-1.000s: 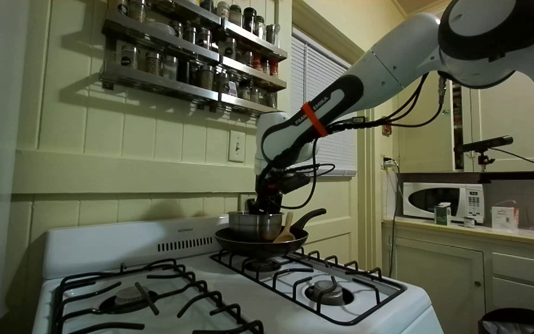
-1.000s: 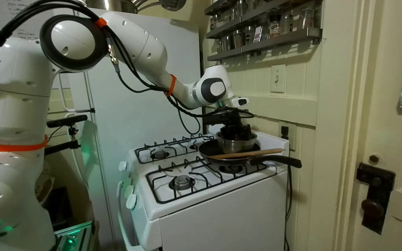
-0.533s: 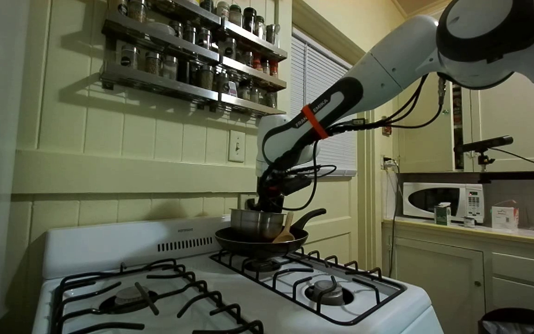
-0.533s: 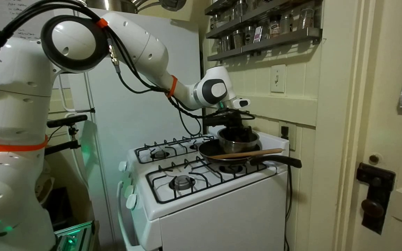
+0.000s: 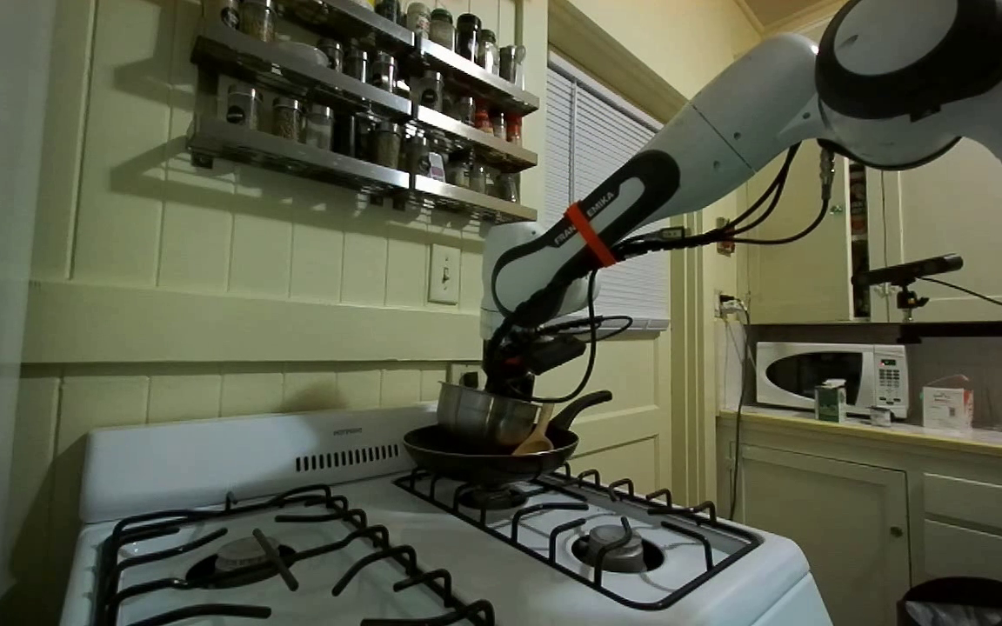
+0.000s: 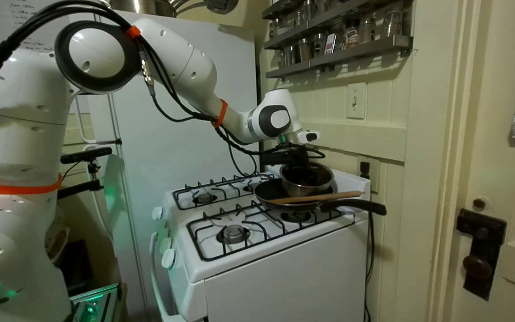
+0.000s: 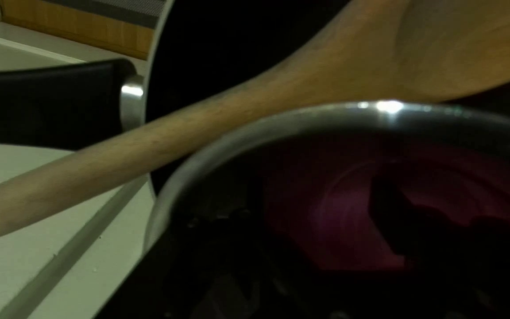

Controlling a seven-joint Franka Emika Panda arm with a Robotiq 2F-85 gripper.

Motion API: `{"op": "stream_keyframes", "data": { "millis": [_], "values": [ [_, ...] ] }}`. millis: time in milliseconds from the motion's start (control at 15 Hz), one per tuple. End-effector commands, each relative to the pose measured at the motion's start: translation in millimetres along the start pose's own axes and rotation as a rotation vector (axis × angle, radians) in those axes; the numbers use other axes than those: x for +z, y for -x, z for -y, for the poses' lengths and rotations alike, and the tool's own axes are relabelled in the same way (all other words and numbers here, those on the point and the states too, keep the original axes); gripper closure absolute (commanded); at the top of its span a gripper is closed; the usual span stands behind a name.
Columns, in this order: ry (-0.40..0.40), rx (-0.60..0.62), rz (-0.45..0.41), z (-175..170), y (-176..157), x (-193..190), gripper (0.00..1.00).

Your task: Take the pink bowl out of the silver bowl

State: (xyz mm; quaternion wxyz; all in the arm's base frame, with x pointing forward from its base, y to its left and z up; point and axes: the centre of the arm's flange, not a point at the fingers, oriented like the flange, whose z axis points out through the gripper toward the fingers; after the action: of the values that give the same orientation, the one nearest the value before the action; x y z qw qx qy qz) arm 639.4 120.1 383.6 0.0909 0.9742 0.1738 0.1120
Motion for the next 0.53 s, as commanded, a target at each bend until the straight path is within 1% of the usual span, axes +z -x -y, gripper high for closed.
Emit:
{"op": "stream_keyframes", "data": {
  "millis": [0, 67, 200, 333, 467],
  "values": [
    [-0.028, 0.014, 0.03, 11, 7, 8, 0.42],
    [-0.03, 0.014, 0.027, 12, 6, 7, 0.47],
    [-0.038, 0.011, 0.019, 14, 5, 5, 0.7],
    [-0.05, 0.018, 0.004, 16, 1, -1, 0.88],
    [-0.072, 0.039, -0.017, 17, -6, -13, 1.0]
  ]
}}
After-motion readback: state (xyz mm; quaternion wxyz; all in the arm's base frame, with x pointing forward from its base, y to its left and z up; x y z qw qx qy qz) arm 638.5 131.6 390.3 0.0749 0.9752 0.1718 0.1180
